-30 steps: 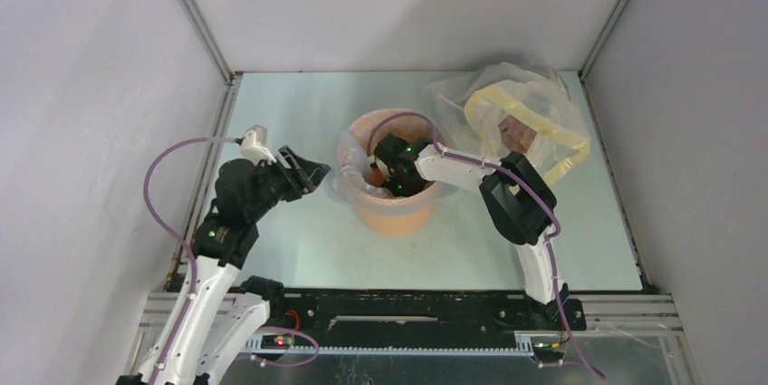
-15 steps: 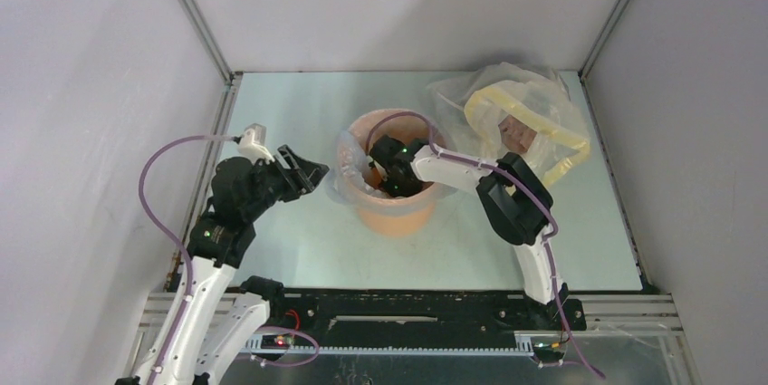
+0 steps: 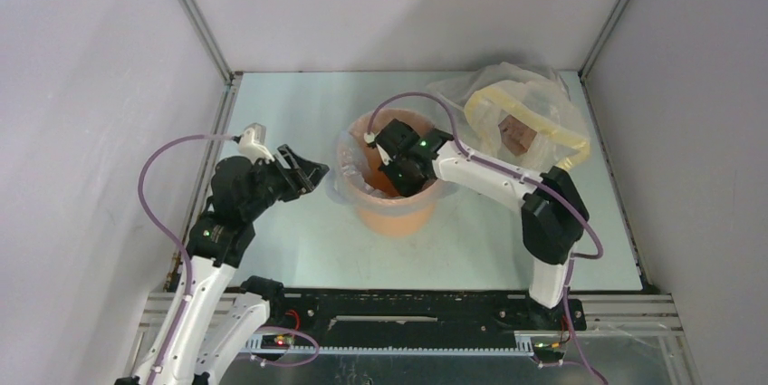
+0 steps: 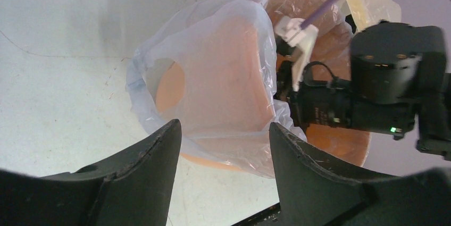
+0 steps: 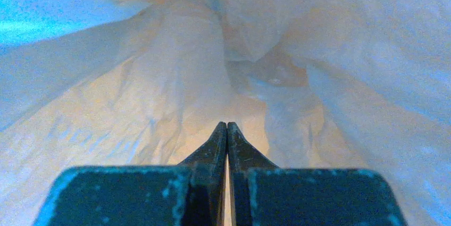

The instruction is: Put the trash bags into the trash bin

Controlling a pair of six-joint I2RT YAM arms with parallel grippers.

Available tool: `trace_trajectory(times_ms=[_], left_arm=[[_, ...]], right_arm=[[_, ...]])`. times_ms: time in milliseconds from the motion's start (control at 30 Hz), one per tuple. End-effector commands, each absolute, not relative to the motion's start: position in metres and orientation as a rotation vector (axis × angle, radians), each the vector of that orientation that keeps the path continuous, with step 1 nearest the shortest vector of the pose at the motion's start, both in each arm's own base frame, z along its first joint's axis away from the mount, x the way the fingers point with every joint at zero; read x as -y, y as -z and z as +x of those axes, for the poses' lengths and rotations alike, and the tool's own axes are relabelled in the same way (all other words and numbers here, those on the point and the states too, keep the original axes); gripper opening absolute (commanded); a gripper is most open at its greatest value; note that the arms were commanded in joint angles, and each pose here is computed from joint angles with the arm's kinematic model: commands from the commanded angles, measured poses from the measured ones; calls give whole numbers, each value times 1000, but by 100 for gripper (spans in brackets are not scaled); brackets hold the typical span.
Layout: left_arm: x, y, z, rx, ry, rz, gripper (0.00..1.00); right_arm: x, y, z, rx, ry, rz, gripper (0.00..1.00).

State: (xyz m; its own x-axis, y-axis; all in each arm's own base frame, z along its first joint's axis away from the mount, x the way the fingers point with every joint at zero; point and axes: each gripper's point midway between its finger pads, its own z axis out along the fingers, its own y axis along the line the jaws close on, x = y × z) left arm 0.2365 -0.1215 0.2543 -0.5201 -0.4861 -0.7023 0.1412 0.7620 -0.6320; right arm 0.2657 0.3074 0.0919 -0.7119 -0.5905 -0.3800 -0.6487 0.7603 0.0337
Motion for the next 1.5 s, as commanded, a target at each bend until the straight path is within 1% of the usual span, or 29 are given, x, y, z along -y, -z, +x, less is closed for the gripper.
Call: trace_trajectory(times_ms=[0,167,200,267,300,367,433,467,533,567,633,667,800,933,1067,1167,1267,1467], left_arm=[[124,-280,233,-1911,835,-222,68],[138,-285,215,-1924,945,-149,68],[141,-286,210,-1931,968,-131,68],[144,-287,202,-1936,991,-103,68],[143,-285,199,-1937,987,-96,68],[140,-280,194,-1943,973,-96,69],[144,-277,188,-1950,1001,-75,71],[146,-276,185,-1955,1022,-62,71],[149,-274,180,-1965,1041,-48,77],[148,-272,179,-1966,1034,-45,83],[142,-266,179,-1969,990,-60,98],[138,-263,179,-1967,961,-65,100],[127,-248,186,-1945,885,-116,100],[118,-226,201,-1899,834,-178,100],[98,-206,220,-1849,712,-276,100],[86,-197,232,-1796,646,-334,100],[69,-190,243,-1728,562,-392,100],[32,-184,262,-1608,347,-467,100]], right_arm=[[-318,-167,267,-2446,-322,-884,4],[-307,-248,265,-2273,-360,-807,5],[-303,-262,261,-2236,-373,-797,8],[-292,-290,252,-2159,-400,-768,18],[-287,-297,247,-2132,-409,-755,27],[-277,-308,236,-2085,-436,-733,54],[-266,-307,224,-2054,-456,-721,85],[-260,-308,218,-2033,-473,-717,98],[-248,-310,206,-1996,-509,-703,100],[-243,-310,200,-1979,-529,-700,100],[-234,-305,188,-1957,-570,-701,100],[-231,-300,184,-1949,-581,-701,100],[-216,-269,189,-1931,-528,-633,100],[-203,-247,209,-1891,-453,-492,100],[-188,-224,229,-1861,-444,-356,100],[-165,-201,246,-1898,-461,-224,100],[-140,-195,259,-1904,-458,-113,100],[-74,-190,288,-1866,-256,169,100]])
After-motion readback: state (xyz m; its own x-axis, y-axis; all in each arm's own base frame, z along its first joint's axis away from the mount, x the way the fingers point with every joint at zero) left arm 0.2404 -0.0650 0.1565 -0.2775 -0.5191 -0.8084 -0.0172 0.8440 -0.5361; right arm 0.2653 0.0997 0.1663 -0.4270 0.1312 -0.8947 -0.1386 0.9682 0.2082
